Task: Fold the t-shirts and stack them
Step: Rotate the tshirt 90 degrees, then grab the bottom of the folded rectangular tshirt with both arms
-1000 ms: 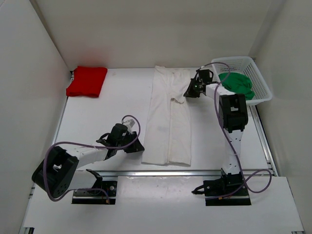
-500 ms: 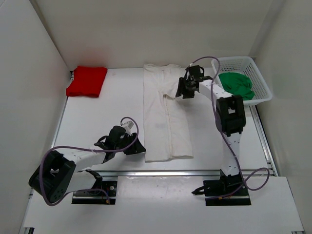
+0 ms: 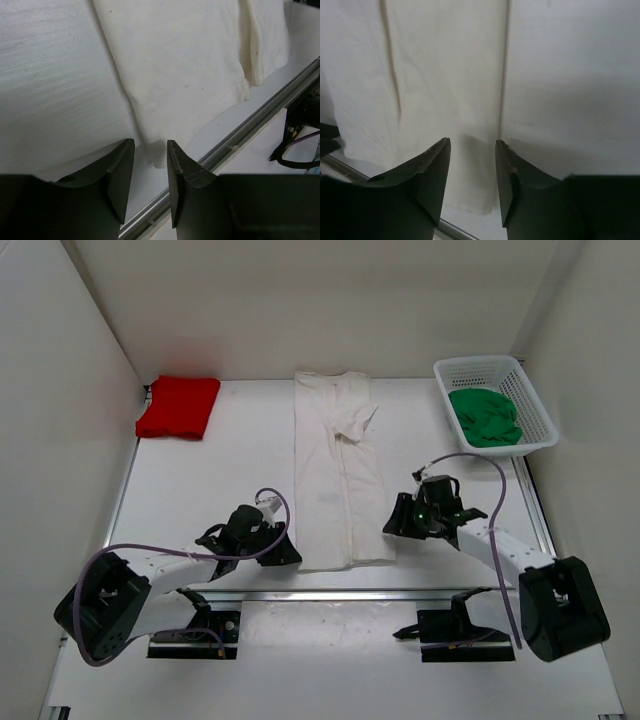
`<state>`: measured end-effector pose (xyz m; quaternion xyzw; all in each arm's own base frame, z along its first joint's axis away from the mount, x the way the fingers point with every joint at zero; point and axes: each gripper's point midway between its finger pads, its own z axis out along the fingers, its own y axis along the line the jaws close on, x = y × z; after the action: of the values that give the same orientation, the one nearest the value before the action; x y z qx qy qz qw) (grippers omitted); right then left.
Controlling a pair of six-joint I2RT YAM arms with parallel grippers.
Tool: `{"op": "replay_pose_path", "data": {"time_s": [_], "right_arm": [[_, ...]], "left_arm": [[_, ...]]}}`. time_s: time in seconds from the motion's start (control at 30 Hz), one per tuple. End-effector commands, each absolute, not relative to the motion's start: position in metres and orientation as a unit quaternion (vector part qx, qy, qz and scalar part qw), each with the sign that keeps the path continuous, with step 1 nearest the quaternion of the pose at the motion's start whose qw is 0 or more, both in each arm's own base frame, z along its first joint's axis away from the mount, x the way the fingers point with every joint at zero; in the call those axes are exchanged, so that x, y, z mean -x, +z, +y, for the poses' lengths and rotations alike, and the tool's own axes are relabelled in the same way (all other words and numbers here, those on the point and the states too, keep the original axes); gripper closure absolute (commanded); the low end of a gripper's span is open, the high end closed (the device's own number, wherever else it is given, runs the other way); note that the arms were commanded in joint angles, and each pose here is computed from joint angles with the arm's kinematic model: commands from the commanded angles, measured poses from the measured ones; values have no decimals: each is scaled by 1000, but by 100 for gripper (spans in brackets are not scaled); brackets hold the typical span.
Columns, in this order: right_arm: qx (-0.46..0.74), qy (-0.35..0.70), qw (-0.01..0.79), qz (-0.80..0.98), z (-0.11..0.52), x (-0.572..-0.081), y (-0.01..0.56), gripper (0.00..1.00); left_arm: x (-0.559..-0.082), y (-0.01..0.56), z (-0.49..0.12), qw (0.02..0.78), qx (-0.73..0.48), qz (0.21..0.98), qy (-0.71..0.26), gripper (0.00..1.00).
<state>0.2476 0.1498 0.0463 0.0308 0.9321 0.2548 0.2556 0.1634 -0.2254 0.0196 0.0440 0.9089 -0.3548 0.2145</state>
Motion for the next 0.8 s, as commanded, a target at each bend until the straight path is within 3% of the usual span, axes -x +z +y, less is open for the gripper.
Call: {"op": "replay_pose_path", "data": {"time_s": [0.0, 0.07, 0.43, 0.53, 0.6, 0.7, 0.77], "right_arm": [[-32, 282, 275, 918, 153, -233, 56, 59], [-48, 290, 272, 916, 150, -221, 53, 54], [-79, 288, 222, 928, 144, -162, 15, 61], [-86, 307, 226, 920, 146, -163, 18, 83], [-81, 314, 230, 917, 150, -163, 20, 92], [-69, 318, 235, 916, 155, -162, 27, 100], [-67, 320, 223, 918, 158, -151, 29, 100]], "left_arm": [[-124, -19, -194, 145, -49, 944, -291, 55], [-122, -23, -188, 146, -46, 947, -282, 55], [-117, -20, -195, 139, -54, 943, -296, 55], [-115, -20, -197, 134, -53, 943, -299, 57], [-113, -17, -205, 131, -65, 941, -306, 59], [-111, -17, -211, 119, -67, 939, -316, 74], [-106, -18, -210, 112, -69, 938, -321, 92]]}}
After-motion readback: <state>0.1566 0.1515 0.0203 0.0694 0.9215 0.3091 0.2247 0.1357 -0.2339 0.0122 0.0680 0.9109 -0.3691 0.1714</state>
